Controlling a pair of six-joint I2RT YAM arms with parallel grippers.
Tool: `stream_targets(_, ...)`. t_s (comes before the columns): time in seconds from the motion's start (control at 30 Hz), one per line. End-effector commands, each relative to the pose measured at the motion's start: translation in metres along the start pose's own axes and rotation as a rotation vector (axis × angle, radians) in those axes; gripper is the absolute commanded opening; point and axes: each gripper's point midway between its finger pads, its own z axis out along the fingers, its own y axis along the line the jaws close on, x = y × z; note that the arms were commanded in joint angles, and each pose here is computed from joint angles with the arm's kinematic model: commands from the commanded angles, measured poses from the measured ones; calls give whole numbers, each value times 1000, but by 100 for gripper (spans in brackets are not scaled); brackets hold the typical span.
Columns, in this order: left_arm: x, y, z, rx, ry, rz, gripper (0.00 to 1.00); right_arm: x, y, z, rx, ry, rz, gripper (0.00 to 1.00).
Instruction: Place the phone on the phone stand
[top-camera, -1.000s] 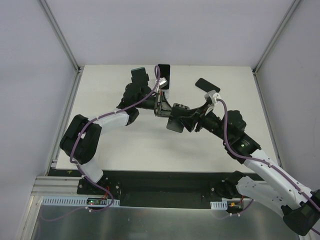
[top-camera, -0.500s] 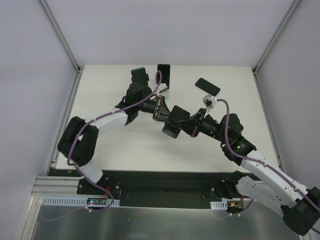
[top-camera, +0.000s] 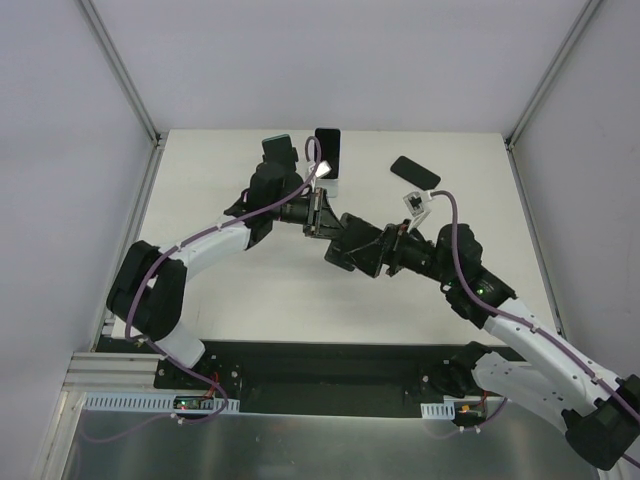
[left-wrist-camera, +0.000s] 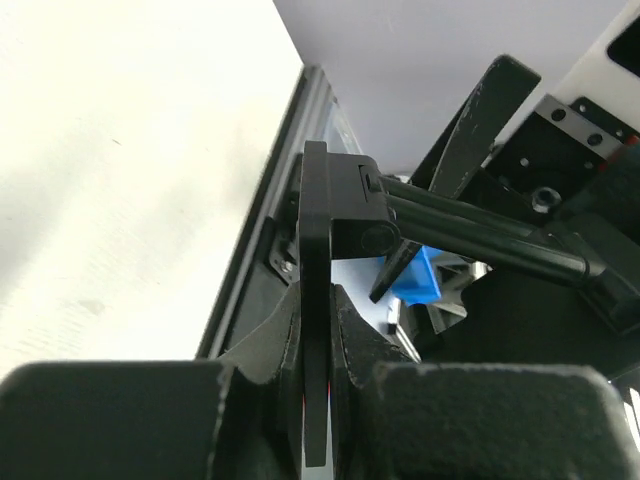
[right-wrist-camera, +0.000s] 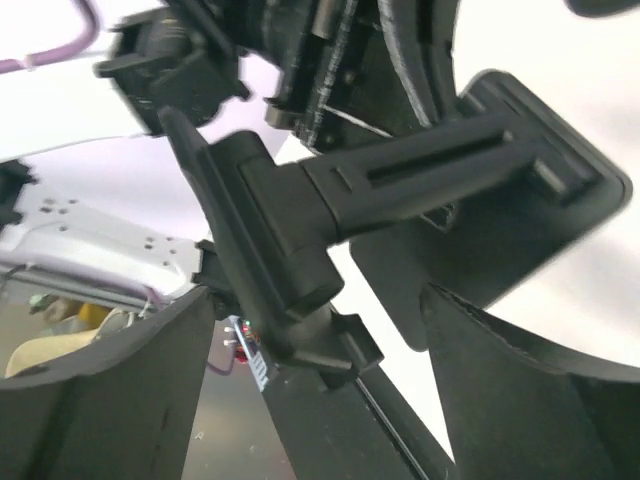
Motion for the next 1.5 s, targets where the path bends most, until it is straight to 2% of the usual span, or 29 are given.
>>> stream_targets(0.0,-25,-20,-14,-68,-132,190,0,-16,-11,-16,271,-39,-35,99)
stream_targets(0.07,-28,-11,-21,-148,-152,190,0,-6,-10,-20,324,-6,-43,96)
stream_targets(0.1,-35,-9,-26,-181,-190,208,0,-20,-16,-22,400,-67,-42,96)
stream_targets(0.17,-37,-7,-30,-206,-215,219,0,-17,-21,-21,458,-64,-44,96)
stream_targets(0.2,-39,-8,-33,-219,-236,229,0,-28,-22,-21,492,-105,-45,96)
stream_targets(0.5,-43,4,-44,-332,-298,238,0,-55,-10,6,566,-185,-86,96)
stream_targets(0.8,-49,7,-58,-413,-382,247,0,-70,-18,20,673,-258,-16,99)
stream_targets(1.07,-54,5,-72,-479,-450,276,0,-67,-26,42,723,-231,3,87)
stream_targets(1.13,-54,5,-72,-480,-452,278,0,-65,-29,45,725,-229,2,76)
stream_targets(1.17,-55,5,-73,-483,-455,278,0,-65,-28,46,719,-231,1,66)
stream_targets(1.23,-55,5,-73,-486,-456,279,0,-63,-31,49,705,-234,6,56)
stream_targets(1.27,-55,4,-74,-483,-456,281,0,-63,-32,49,700,-233,9,41)
stream_targets(1.3,-56,2,-75,-478,-452,282,0,-63,-30,51,679,-226,11,32)
stream_targets(1.33,-57,0,-77,-472,-454,284,5,-66,-34,48,682,-229,7,23)
stream_targets(1.37,-59,-3,-81,-460,-455,278,16,-66,-37,47,682,-216,-13,6)
stream_targets(1.4,-61,-4,-86,-458,-467,271,38,-67,-38,46,679,-211,-21,1)
stream_targets(1.47,-66,-7,-96,-456,-503,247,52,-74,-46,37,698,-217,-55,1)
